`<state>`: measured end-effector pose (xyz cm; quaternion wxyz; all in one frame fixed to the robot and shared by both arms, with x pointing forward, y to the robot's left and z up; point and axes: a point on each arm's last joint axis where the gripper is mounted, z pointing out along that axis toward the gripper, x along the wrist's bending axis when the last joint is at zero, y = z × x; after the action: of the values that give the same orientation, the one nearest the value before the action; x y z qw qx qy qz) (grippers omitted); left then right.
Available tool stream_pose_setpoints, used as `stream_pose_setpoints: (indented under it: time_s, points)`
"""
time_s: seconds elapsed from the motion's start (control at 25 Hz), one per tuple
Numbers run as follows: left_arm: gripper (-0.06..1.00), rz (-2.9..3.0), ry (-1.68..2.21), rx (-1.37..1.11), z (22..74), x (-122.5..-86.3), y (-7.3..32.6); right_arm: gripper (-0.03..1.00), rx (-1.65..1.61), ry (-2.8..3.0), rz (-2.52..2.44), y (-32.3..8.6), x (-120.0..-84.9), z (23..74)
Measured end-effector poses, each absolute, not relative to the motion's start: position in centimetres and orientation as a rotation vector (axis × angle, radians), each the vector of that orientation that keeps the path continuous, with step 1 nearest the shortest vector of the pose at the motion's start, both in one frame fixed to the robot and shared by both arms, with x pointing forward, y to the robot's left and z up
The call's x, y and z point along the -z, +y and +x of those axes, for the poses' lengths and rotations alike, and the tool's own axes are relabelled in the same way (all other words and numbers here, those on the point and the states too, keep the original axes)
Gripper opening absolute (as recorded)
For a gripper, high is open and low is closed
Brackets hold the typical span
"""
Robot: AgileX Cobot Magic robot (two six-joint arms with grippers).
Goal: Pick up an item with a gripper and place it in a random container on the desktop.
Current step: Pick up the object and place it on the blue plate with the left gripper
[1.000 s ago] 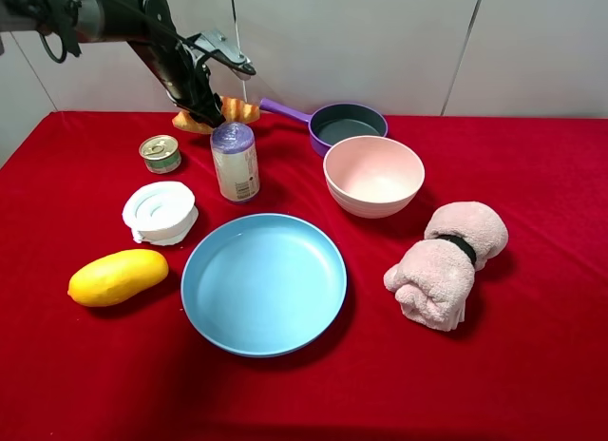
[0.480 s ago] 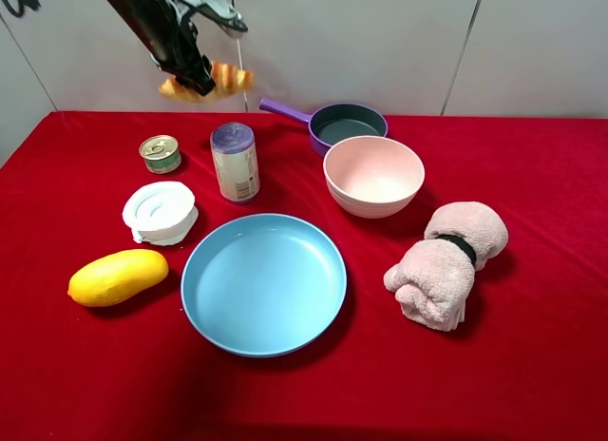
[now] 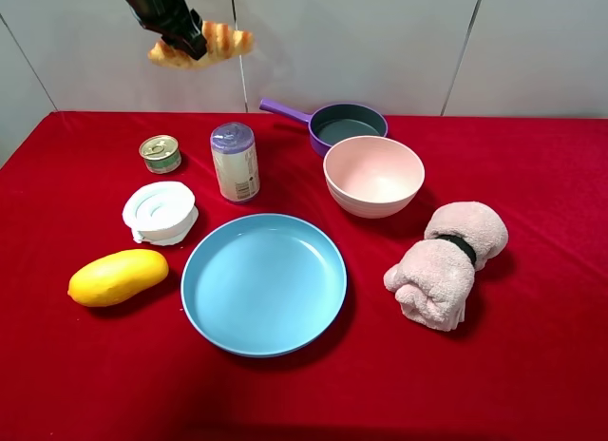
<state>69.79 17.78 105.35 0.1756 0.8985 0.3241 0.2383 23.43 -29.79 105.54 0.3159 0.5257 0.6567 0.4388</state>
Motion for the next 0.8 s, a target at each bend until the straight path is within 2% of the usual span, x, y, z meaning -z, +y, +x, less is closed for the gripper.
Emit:
stream_pose_setpoints:
  time_s: [0.56, 0.8]
  points:
    - [0.50, 2.584, 0.798, -0.593, 65.8, -109.1, 14.1, 0.69, -1.156, 1.730, 1.384, -29.8, -105.5, 23.4]
    - [0.50, 2.628, 0.729, -0.539, 64.3, -109.4, 12.0, 0.69, -1.156, 1.730, 1.384, -29.8, -105.5, 23.4]
